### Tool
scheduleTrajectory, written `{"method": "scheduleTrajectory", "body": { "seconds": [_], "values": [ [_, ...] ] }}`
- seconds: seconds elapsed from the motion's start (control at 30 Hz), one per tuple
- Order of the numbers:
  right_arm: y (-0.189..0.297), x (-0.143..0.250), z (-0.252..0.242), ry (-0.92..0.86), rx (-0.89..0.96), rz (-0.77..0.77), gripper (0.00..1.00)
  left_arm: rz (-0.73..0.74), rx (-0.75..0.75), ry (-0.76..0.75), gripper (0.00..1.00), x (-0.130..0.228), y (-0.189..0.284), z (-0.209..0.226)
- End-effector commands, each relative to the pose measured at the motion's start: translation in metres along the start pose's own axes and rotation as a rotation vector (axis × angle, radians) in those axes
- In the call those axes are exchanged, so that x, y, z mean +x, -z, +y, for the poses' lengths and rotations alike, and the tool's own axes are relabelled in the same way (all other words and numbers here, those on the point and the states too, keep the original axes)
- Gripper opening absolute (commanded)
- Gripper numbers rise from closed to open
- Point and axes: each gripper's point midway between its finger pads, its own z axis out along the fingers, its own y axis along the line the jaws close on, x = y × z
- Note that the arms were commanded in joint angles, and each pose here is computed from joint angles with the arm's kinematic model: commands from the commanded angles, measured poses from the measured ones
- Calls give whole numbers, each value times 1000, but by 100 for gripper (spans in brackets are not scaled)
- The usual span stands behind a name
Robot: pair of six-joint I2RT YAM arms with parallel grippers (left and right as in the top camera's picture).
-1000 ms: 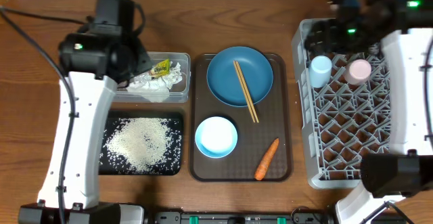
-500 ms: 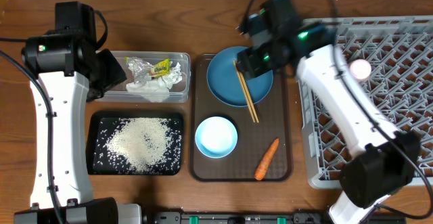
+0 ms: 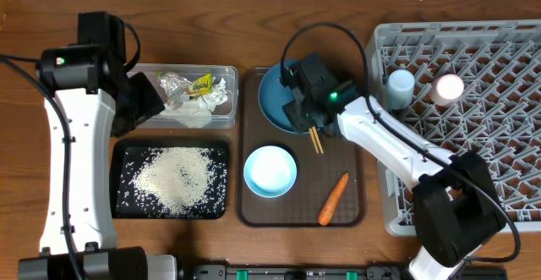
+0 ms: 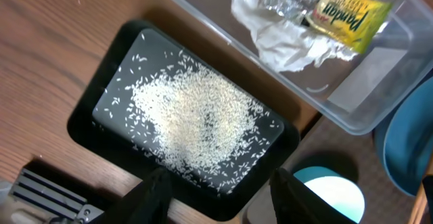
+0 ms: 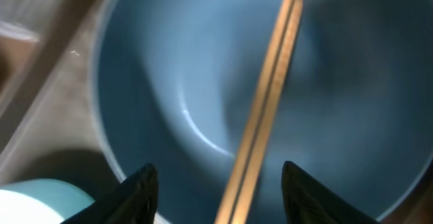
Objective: Sort waste into correct bins and load items into the dishwasher rack
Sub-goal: 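Move the right gripper to the blue plate and chopsticks, then close the right gripper on the wooden chopsticks on the blue plate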
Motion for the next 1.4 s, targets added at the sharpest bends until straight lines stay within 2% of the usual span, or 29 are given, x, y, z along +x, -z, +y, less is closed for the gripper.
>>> {"method": "scheduleTrajectory", "body": {
  "seconds": [0.0,0.17,0.9,1.1,1.23,1.37],
  "values": [
    [-8,8,-4,-38,35,-6,54,21,-10,5,51,3,-6,2],
    [-13,12,-4,-58,35,-7,47,20,-10,5,51,3,-6,2],
    [-49,17,-4,-88,34,-13,40,20,-9,5,51,3,-6,2],
    [-52,14,-4,-88,34,-26,29,20,-9,5,51,3,-6,2],
    [-49,7,-6,-93,35,-48,33,20,-9,5,51,3,-6,2],
    [-43,1,-10,-101,37,-67,32,19,-9,5,51,3,-6,2]
  ]
}}
